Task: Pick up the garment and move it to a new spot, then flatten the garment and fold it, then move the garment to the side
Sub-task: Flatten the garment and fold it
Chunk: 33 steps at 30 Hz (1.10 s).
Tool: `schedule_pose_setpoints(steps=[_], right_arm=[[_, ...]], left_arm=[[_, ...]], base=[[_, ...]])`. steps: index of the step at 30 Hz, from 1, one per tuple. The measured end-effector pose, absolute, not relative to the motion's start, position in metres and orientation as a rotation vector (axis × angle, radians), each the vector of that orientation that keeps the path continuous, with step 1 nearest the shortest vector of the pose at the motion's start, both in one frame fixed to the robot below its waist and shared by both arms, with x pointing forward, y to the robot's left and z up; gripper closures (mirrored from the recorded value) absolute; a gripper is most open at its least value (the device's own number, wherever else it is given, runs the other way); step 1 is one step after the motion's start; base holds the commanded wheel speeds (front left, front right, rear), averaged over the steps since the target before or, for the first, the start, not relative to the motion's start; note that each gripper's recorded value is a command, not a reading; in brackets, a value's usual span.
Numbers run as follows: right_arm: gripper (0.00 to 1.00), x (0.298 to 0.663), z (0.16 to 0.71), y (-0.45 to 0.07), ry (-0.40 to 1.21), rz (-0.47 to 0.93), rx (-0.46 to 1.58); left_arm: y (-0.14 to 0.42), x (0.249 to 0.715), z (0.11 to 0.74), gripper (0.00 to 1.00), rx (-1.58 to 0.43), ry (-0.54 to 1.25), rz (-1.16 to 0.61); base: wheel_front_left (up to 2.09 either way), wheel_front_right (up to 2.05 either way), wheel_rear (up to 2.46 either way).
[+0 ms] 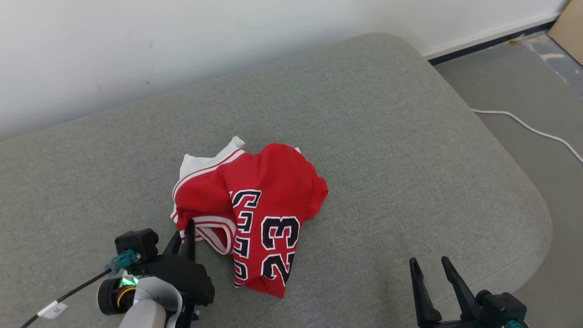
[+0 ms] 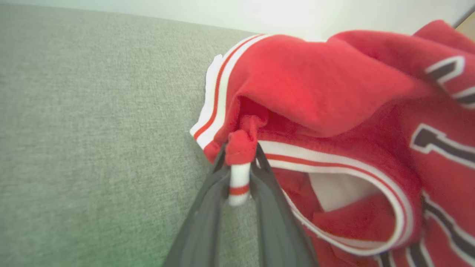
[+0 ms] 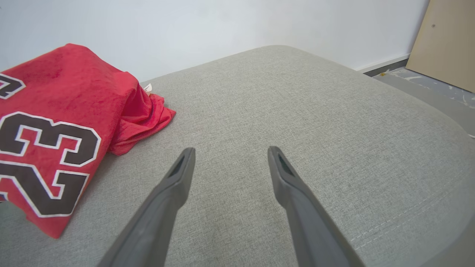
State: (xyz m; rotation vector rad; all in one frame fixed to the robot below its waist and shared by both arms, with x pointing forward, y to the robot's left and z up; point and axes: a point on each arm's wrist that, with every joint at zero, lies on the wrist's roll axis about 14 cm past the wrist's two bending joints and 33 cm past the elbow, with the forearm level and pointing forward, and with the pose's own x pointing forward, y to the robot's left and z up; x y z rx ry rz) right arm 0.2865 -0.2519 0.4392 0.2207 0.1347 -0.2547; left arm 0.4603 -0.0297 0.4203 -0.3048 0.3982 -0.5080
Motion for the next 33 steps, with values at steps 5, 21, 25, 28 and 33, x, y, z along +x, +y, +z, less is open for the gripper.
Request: schedule_pose_setpoints(steps=[5,21,25,28,33], right_arm=[[0.0,0.289,0.444,-0.249,0.117,-0.238,0.215],[0.0,0.292,0.452,-0.238,0.101,-0.195,0.218],[0.0,0.289,0.451,-0.241,0.105,-0.21,0.224],[0.0,0.288,0.447,-0.242,0.114,-0.217,0.231],[0.0,0.293,0.443,-0.236,0.125,-0.195,0.235]], left_arm=[[-0.028,0.468,0.45,1.0,-0.334,0.288,-0.501],[-0.151,0.444,0.701,1.0,-0.366,-0.279,-0.988],[-0.173,0.424,0.749,1.0,-0.425,-0.383,-1.077],[-0.175,0.417,0.782,1.0,-0.487,-0.463,-1.096],[-0.167,0.424,0.802,1.0,-0.55,-0.488,-1.049]], base=[[0.0,0.0,0.0],[0.0,0.0,0.0],[0.0,0.0,0.0],[0.0,0.0,0.0],[0.0,0.0,0.0]])
